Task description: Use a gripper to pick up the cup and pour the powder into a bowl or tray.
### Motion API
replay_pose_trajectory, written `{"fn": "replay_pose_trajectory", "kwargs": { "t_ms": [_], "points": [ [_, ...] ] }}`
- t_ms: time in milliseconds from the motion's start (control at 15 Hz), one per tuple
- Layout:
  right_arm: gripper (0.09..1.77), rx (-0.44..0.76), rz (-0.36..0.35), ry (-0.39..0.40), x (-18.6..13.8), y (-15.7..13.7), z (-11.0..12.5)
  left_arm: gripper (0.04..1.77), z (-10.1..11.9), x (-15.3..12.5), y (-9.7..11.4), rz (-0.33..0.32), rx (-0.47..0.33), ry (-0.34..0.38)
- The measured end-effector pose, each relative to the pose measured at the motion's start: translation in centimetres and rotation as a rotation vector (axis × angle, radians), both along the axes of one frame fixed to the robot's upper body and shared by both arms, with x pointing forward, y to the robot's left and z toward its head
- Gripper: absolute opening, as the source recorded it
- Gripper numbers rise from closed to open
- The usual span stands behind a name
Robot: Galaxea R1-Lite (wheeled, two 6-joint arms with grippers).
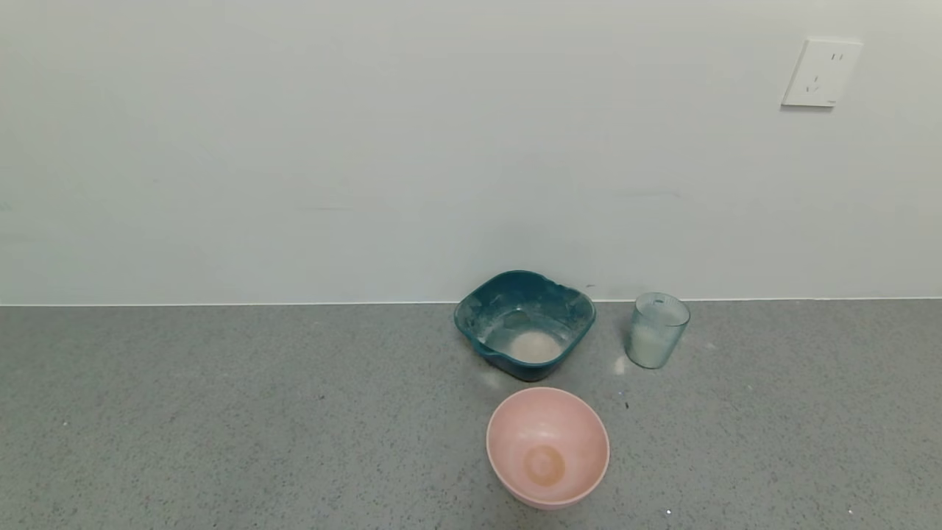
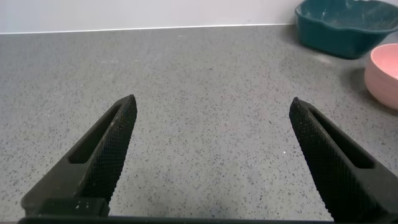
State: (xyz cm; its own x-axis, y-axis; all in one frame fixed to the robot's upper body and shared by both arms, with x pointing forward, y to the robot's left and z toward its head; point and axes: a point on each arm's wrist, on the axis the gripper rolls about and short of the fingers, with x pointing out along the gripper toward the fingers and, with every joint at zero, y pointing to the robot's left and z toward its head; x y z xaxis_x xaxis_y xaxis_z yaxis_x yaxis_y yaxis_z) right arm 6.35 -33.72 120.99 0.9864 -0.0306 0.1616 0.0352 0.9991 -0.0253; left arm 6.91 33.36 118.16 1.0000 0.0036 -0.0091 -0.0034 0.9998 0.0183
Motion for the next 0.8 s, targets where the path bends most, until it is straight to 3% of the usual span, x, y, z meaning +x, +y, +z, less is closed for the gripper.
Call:
{"fn": "replay_pose_trajectory", "kwargs": {
  "t_ms": [267,800],
  "points": [
    [1.70,0.035,0.021,0.135,0.5,0.0,-2.4,1.76,0.0,0.0,0.0,0.000,0.000,0.000],
    [1.70,0.044,0.021,0.158,0.6,0.0,-2.7,1.76,0.0,0.0,0.0,0.000,0.000,0.000]
  ]
}}
